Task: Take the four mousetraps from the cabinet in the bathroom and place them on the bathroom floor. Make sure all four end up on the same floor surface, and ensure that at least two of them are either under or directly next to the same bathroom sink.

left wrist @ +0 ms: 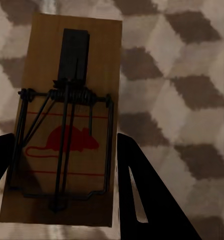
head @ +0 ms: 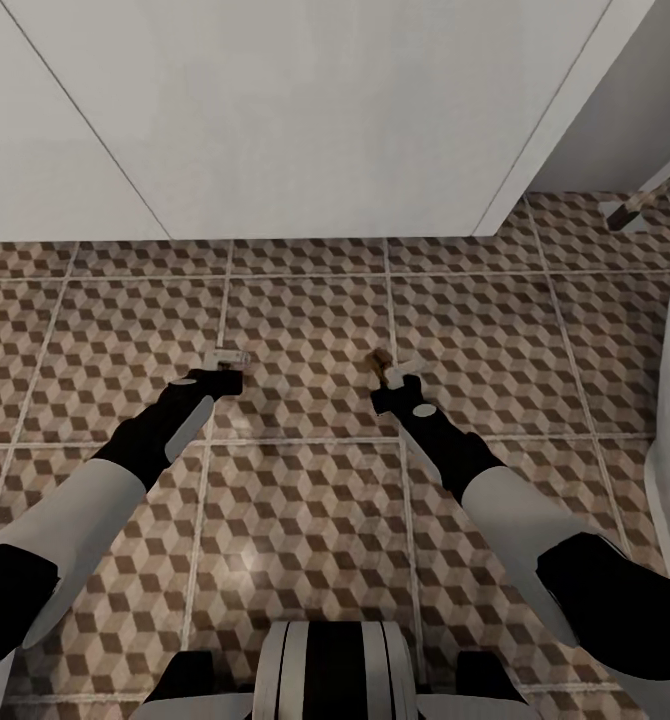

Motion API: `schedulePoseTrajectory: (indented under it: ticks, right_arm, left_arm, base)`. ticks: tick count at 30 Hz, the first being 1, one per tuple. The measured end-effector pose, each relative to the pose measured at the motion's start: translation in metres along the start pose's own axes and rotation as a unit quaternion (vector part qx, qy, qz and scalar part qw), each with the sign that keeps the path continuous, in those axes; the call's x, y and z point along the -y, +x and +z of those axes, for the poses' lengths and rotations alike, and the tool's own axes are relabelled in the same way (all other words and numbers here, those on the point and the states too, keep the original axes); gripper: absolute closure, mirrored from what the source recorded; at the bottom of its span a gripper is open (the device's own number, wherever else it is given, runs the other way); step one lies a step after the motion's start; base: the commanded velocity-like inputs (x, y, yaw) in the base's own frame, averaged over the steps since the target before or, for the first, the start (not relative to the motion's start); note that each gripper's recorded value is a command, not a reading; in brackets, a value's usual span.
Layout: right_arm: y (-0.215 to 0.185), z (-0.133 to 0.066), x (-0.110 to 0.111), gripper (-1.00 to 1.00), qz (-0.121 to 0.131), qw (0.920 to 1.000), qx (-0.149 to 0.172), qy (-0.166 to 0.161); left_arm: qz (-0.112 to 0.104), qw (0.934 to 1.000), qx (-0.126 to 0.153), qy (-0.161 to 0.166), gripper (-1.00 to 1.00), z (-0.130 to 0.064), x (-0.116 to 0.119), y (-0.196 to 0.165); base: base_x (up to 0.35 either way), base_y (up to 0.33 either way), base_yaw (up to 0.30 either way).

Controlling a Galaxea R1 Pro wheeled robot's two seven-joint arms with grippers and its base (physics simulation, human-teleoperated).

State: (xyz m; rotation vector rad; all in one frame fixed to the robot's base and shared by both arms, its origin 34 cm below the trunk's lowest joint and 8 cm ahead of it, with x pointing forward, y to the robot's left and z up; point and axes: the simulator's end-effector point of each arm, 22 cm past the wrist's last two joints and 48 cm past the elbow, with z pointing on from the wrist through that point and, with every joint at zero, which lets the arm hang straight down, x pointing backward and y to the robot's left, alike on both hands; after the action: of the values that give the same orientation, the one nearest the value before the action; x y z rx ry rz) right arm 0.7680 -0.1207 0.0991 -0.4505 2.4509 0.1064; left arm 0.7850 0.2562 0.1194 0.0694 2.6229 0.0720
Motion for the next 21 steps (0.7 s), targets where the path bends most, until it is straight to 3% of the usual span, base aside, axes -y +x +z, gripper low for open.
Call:
schedulePoseTrajectory:
  ticks: [5,21]
  right_arm:
    - [-0.014,0.0,0.001,1.0,0.002,0.9995,0.031,0.001]
    - [-0.02,-0.001,-0.002,1.0,0.001,0.9991,0.041,-0.001]
  left_arm:
    - [0.001,1.0,0.005,0.002,1.0,-0.001,0.002,-0.004]
    - [0.001,1.0,0.002,0.001,1.0,-0.001,0.001,-0.001]
  base:
    - [0.0,0.0,0.0]
    - [0.0,0.0,0.0]
